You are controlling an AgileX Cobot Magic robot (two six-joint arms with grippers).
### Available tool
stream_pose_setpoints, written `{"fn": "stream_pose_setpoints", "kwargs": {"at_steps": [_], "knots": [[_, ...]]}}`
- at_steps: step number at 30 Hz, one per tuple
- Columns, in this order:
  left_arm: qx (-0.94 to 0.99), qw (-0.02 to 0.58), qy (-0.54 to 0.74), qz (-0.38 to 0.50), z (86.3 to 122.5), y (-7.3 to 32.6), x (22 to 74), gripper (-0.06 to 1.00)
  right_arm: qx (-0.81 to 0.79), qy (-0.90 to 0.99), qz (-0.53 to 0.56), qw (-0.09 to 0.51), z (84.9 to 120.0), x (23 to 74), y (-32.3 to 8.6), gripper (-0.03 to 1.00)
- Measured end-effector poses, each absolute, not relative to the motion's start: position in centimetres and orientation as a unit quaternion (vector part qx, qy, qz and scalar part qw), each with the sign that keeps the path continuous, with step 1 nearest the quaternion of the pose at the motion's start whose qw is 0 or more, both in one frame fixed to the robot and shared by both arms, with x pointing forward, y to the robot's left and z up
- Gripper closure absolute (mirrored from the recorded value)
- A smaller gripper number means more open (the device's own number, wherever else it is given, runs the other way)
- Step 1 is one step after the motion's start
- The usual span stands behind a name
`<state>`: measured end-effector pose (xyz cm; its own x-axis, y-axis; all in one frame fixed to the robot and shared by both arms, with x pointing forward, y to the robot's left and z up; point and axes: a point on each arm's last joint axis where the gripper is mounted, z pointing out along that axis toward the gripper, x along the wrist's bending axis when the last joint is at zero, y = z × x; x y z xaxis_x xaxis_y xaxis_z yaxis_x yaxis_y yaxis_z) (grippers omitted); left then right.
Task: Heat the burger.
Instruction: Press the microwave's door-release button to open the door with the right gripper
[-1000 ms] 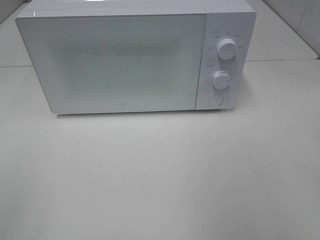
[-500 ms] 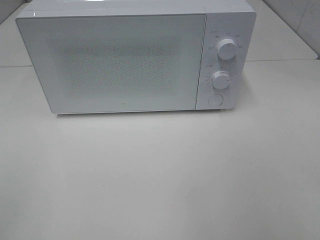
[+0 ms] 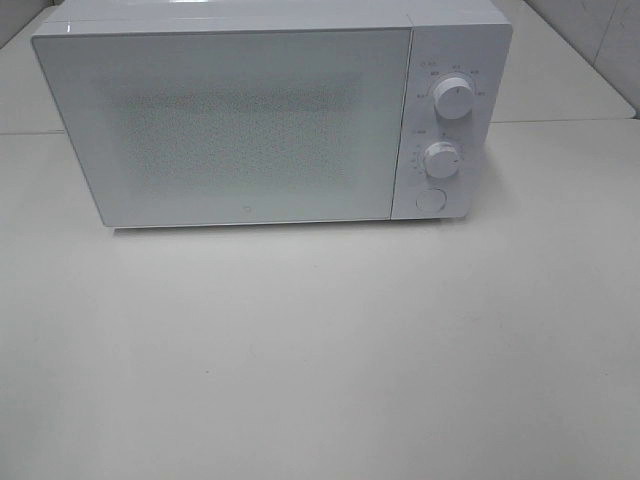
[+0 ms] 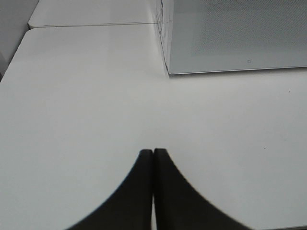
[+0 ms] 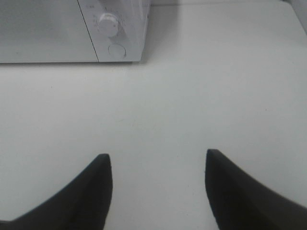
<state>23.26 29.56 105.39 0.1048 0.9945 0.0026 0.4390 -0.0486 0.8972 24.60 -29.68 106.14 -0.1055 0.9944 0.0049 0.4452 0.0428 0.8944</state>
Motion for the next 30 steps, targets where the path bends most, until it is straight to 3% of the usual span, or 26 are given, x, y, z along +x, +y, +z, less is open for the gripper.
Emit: {"fn": "stream_pose_setpoints", "kwargs": {"at_steps": [30], "knots": [[0.631, 0.392, 0.567, 0.354, 105.4, 29.6, 23.3, 0.94, 0.557, 0.622, 0.409, 0.368, 105.8, 23.5, -29.8, 0.42]]}}
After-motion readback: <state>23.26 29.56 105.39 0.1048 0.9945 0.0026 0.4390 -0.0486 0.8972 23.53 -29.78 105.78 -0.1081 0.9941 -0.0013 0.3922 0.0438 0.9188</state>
